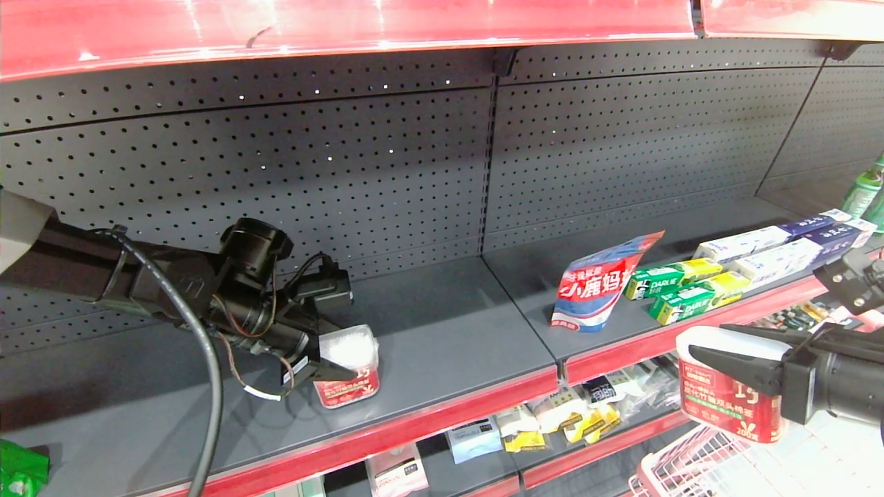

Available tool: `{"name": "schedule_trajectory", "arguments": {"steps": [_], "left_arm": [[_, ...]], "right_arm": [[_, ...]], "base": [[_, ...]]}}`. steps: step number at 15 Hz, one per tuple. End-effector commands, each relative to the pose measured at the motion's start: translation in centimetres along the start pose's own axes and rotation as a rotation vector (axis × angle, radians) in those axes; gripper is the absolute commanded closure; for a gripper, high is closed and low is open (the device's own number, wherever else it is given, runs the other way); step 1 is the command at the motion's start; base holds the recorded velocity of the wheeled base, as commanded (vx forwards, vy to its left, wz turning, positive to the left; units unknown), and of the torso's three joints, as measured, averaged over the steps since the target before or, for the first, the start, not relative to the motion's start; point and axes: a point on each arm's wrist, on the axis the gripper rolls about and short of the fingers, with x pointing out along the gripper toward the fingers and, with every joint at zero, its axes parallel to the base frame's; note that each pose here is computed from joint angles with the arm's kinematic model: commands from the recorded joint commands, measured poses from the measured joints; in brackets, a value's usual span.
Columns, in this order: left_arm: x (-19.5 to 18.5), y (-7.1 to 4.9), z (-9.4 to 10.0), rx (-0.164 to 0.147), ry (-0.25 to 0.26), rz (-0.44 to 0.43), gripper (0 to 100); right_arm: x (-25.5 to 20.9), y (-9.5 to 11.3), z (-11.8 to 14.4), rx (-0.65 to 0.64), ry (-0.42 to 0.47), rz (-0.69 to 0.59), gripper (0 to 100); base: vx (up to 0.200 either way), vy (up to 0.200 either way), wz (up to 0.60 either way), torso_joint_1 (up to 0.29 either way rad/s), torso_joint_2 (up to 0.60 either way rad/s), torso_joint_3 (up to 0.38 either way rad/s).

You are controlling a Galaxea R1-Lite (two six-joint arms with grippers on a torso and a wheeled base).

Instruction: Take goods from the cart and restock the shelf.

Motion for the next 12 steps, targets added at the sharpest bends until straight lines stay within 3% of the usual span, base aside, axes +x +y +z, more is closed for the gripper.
{"name": "schedule_trajectory", "arguments": {"steps": [1, 8, 12], "left_arm": [[0.0, -0.4, 0.0, 0.001, 0.004, -0.009, 100], [-0.5, -1.9, -0.6, -0.009, 0.021, -0.031, 100], [-0.3, -2.1, -0.6, -0.008, 0.021, -0.039, 100]], "right_arm": [[0.0, 0.0, 0.0, -0.001, -0.001, 0.002, 100], [0.0, 0.0, 0.0, 0.001, 0.002, 0.000, 100], [0.0, 0.0, 0.0, 0.000, -0.001, 0.000, 100]], "base": [[0.000, 0.000, 0.00, 0.000, 0.00, 0.000], [0.000, 0.000, 0.00, 0.000, 0.00, 0.000], [0.000, 0.000, 0.00, 0.000, 0.00, 0.000]]}}
